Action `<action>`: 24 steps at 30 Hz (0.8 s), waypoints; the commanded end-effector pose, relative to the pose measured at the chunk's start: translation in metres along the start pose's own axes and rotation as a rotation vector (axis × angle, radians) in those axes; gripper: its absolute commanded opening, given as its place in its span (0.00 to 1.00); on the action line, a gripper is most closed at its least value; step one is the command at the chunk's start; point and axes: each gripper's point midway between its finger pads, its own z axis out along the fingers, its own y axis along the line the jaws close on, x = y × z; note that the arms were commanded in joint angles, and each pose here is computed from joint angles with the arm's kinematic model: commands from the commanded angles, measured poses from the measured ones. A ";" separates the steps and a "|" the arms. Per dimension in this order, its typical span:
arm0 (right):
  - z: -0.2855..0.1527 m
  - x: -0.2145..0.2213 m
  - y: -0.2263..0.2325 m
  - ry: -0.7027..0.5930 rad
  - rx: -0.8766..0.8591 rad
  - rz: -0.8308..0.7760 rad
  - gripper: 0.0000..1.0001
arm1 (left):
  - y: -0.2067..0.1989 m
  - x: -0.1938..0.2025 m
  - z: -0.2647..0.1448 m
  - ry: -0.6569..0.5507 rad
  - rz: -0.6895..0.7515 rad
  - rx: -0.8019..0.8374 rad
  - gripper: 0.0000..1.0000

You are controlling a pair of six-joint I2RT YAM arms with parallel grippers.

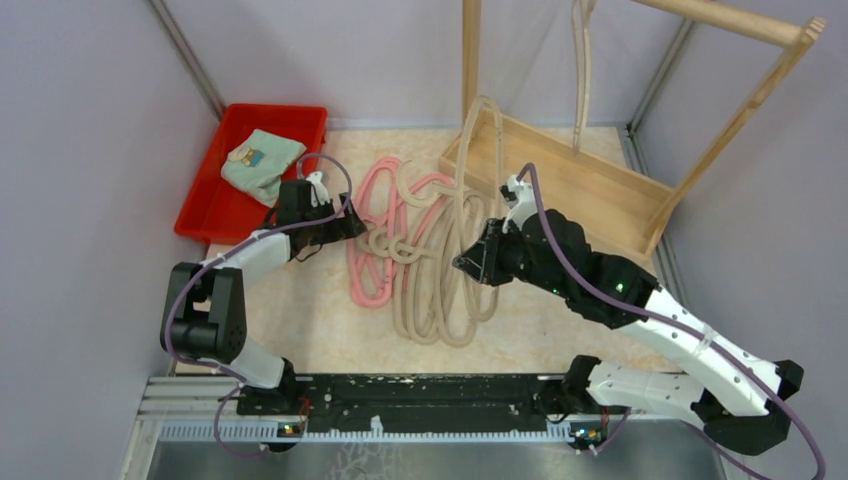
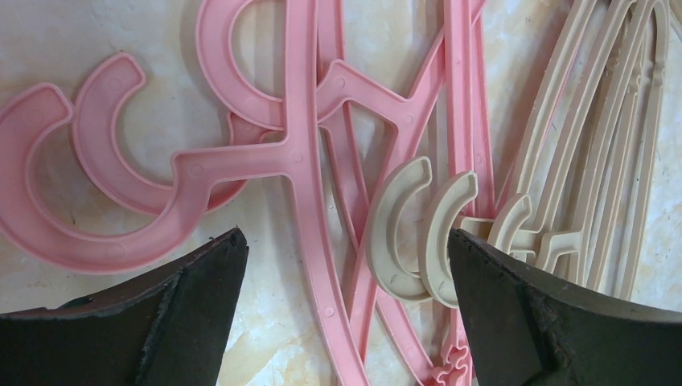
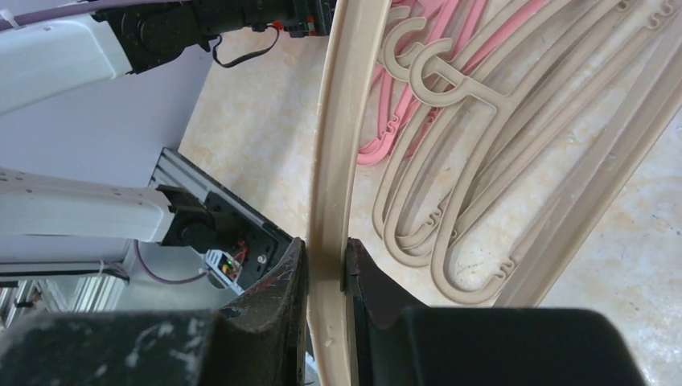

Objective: Organize the hangers

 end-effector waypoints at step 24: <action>-0.120 -0.126 -0.011 -0.470 0.146 0.053 0.00 | -0.014 -0.017 0.000 -0.050 -0.017 0.053 1.00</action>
